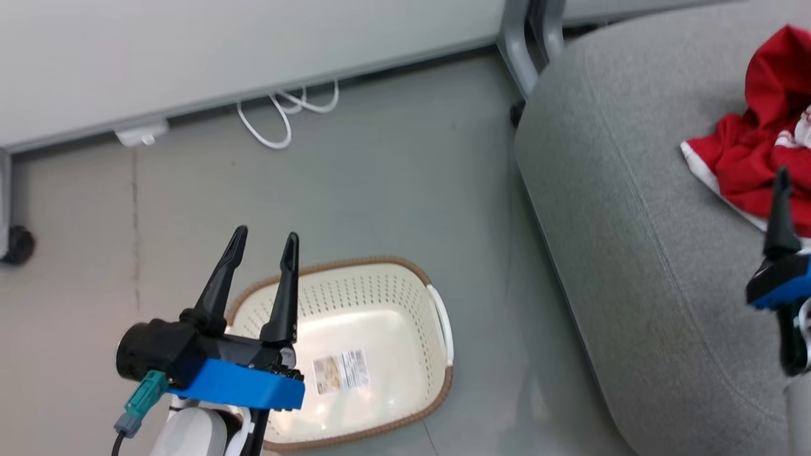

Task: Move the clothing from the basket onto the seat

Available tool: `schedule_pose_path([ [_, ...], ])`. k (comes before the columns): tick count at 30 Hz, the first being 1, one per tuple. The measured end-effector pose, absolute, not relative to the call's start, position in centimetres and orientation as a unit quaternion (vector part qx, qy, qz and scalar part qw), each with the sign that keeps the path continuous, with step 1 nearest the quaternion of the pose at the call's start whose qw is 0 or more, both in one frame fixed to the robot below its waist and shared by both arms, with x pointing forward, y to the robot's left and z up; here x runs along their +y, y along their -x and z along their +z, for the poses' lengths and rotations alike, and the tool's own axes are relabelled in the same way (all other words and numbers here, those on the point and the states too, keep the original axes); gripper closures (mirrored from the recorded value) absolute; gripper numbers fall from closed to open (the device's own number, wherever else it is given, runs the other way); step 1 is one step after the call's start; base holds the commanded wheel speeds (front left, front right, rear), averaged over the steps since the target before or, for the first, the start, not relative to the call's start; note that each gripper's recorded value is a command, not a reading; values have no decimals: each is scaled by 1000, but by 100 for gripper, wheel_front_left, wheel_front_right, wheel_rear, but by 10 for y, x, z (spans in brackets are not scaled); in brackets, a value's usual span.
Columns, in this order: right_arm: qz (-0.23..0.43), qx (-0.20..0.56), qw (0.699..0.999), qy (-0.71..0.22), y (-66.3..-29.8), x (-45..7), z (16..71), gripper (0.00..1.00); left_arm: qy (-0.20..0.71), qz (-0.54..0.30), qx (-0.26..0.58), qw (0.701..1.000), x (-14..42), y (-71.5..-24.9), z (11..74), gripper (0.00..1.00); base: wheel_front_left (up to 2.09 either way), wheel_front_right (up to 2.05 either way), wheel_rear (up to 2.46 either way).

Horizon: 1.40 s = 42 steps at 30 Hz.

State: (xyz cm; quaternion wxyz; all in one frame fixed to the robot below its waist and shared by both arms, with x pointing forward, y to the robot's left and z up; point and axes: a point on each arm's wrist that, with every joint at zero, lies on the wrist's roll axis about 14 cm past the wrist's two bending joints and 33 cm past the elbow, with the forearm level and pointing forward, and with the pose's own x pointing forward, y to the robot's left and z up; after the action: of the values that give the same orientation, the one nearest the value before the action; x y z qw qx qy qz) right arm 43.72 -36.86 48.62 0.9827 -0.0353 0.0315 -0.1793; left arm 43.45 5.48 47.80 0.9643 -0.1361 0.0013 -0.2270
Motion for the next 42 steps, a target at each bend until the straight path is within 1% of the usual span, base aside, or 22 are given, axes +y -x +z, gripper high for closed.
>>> schedule_pose_path([
  [11,-100,-25,995,-9,-412,-287,517,0,141,-159,-17,977,101,-404,499,0,0,0,0],
  [19,-51,-47,997,-25,-402,-240,531,0,132,-102,-3,986,143,-388,488,0,0,0,0],
  [22,-27,-39,998,-31,-397,-222,526,0,130,-72,13,989,162,-381,476,0,0,0,0],
  [31,16,-24,998,-54,-392,-191,514,0,125,-44,23,991,181,-373,469,0,0,0,0],
  [42,31,-10,998,-58,-391,-180,506,0,122,-54,27,991,173,-373,467,0,0,0,0],
])
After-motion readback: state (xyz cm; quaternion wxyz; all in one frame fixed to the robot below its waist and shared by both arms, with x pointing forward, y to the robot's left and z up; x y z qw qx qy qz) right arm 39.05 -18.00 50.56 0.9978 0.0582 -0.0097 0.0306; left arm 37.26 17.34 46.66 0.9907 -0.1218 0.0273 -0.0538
